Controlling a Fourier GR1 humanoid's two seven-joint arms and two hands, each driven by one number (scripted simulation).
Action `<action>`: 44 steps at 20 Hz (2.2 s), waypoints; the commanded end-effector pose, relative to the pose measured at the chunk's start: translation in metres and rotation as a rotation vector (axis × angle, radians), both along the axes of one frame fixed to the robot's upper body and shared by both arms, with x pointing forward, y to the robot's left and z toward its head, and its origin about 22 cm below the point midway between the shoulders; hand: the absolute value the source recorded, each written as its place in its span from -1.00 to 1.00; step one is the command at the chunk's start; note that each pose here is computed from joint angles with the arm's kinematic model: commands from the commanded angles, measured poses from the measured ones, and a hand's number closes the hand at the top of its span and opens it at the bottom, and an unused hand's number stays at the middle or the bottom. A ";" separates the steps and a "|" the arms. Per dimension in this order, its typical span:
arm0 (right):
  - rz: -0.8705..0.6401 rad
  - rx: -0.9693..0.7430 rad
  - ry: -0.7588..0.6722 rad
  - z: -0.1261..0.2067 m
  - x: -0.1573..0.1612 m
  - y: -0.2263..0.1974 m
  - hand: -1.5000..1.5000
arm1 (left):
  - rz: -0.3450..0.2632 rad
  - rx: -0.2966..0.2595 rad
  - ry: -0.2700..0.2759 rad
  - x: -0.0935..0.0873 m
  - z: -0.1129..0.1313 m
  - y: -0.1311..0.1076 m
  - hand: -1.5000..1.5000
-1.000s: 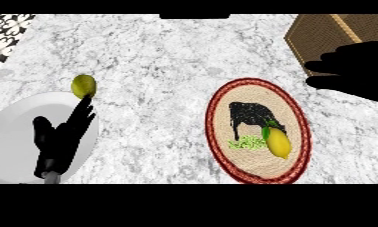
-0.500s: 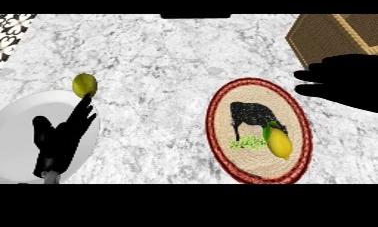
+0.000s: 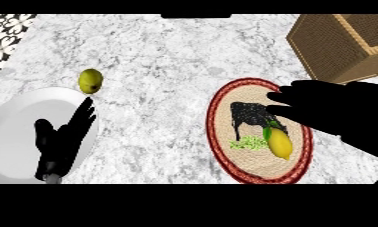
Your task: Pick the lemon from the placemat and place it in the basket
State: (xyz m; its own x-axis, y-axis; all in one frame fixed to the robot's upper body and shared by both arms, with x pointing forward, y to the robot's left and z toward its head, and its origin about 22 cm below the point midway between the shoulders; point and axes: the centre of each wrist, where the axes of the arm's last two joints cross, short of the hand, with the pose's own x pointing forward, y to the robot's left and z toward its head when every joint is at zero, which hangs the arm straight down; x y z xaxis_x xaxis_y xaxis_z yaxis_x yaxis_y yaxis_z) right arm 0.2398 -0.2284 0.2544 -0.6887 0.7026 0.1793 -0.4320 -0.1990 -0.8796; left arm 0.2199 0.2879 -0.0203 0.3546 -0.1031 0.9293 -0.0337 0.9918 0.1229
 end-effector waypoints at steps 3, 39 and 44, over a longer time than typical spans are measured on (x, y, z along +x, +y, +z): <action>-0.044 -0.086 -0.019 -0.027 0.010 0.001 -1.00 | 0.025 0.004 0.194 -0.029 -0.034 0.000 0.00; -0.031 -0.180 -0.020 -0.172 0.022 0.010 -1.00 | 0.025 -0.002 0.188 -0.019 -0.037 -0.003 0.00; -0.033 -0.154 -0.009 -0.192 0.023 0.006 -1.00 | 0.035 0.019 0.211 -0.041 -0.045 -0.005 0.00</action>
State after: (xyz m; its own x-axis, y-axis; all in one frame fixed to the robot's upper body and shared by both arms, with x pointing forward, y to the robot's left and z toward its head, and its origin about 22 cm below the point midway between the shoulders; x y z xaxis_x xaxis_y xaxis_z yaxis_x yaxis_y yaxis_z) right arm 0.2667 -0.2223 0.0754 -0.6648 0.7446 0.0596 -0.4328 -0.3190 -0.8431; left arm 0.2196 0.2905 -0.0231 0.3726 -0.1071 0.9218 -0.0410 0.9905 0.1316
